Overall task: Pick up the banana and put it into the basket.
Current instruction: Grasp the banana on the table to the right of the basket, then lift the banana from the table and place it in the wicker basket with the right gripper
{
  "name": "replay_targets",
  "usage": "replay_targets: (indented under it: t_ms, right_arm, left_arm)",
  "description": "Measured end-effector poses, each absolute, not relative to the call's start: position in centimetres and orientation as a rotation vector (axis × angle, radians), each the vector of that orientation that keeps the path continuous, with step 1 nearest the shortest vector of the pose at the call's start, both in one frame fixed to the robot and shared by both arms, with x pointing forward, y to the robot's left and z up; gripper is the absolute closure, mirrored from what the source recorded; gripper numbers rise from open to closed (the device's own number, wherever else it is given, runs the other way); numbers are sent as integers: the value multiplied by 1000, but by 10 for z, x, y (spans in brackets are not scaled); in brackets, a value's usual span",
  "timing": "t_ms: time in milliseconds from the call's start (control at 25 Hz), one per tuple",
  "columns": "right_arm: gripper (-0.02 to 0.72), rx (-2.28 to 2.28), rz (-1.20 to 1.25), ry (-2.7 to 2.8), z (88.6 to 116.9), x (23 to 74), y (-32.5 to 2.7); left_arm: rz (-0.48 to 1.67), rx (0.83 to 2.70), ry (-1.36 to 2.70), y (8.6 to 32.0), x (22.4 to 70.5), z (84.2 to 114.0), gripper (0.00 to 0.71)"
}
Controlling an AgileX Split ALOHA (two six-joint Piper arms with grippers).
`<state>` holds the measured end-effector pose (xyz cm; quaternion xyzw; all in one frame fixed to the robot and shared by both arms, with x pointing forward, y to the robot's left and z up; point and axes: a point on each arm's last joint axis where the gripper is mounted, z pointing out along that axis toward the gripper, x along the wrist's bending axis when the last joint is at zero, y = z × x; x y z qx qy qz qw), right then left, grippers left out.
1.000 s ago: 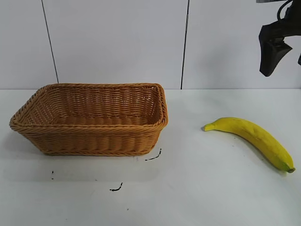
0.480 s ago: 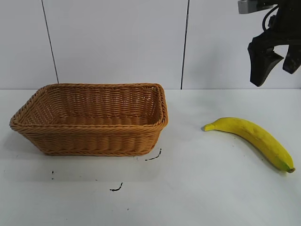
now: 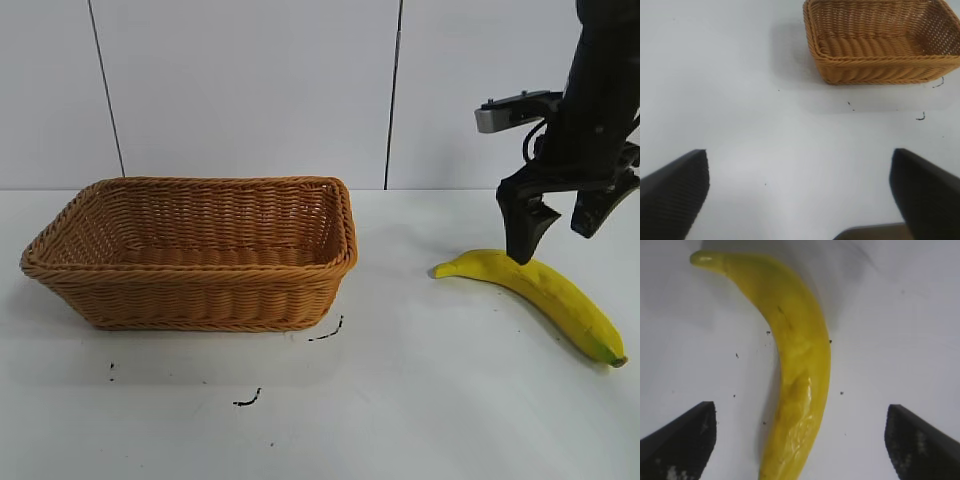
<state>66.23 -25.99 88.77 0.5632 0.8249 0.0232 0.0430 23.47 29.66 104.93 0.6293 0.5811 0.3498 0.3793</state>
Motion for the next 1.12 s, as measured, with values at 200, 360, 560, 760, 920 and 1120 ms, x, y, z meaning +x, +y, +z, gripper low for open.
replay_targets:
  t_ms: [200,360,560,760,920,1120]
  right_arm:
    - [54,1729,67,2523,881,663,-260]
    - [356,1739,79,2502,881,664,-260]
    - [386,1756,80,2487,882,664,-260]
    - [386,1738,120,2457,909,667,-260]
    - [386,1714,171,2415,966,674,-260]
    - [386,1708,229,2382,1026,682,-258]
  left_arm:
    - [894,1608,1484,297,235,1049,15]
    - [894,1608,1484,297,235,1049,15]
    - [894,1608,1484,297,235,1049,15]
    - [894,1608,1484,297,235,1049,15]
    - [894,1608,1484,297,235,1049,15]
    - [894,1608,1484,297,235,1049,15]
